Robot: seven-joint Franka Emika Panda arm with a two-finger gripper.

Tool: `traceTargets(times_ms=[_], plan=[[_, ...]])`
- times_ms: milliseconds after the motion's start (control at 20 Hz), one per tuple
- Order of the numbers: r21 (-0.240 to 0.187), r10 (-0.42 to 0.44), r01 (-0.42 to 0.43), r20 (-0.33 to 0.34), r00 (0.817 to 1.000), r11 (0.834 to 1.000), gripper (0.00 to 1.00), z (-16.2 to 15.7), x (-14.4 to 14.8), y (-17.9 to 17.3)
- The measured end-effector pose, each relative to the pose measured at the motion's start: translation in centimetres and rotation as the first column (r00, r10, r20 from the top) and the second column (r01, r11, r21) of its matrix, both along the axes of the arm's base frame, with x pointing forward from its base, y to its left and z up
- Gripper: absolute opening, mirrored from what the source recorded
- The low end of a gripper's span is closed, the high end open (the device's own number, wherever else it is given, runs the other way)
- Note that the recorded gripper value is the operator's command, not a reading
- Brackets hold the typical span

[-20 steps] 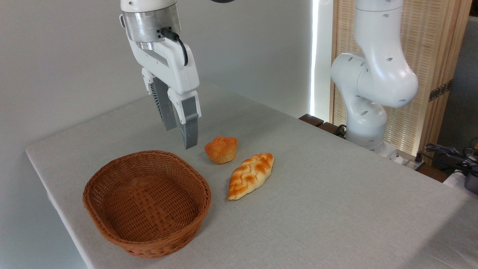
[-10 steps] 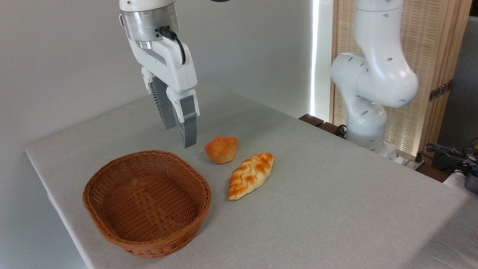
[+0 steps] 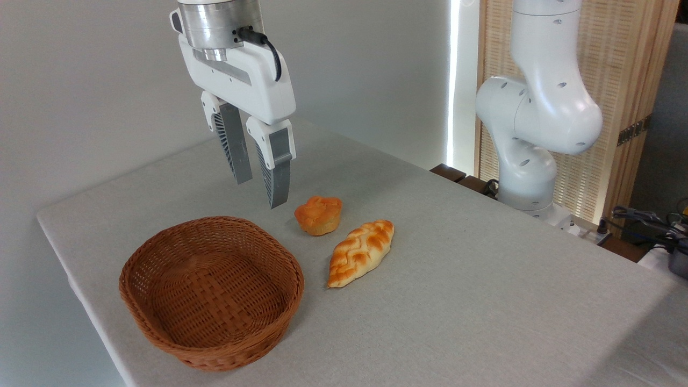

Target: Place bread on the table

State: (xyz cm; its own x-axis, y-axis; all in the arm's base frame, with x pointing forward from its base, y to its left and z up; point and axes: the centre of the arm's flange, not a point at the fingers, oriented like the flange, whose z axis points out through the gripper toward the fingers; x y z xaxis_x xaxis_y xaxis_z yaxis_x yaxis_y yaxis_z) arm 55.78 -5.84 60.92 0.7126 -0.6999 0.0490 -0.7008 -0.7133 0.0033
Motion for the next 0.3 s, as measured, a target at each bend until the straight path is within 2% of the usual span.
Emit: traceTargets(times_ms=[300], plan=[[0.000, 0.011, -0.011, -0.002, 1.000, 1.000, 1.00, -0.05, -0.02, -0.30]])
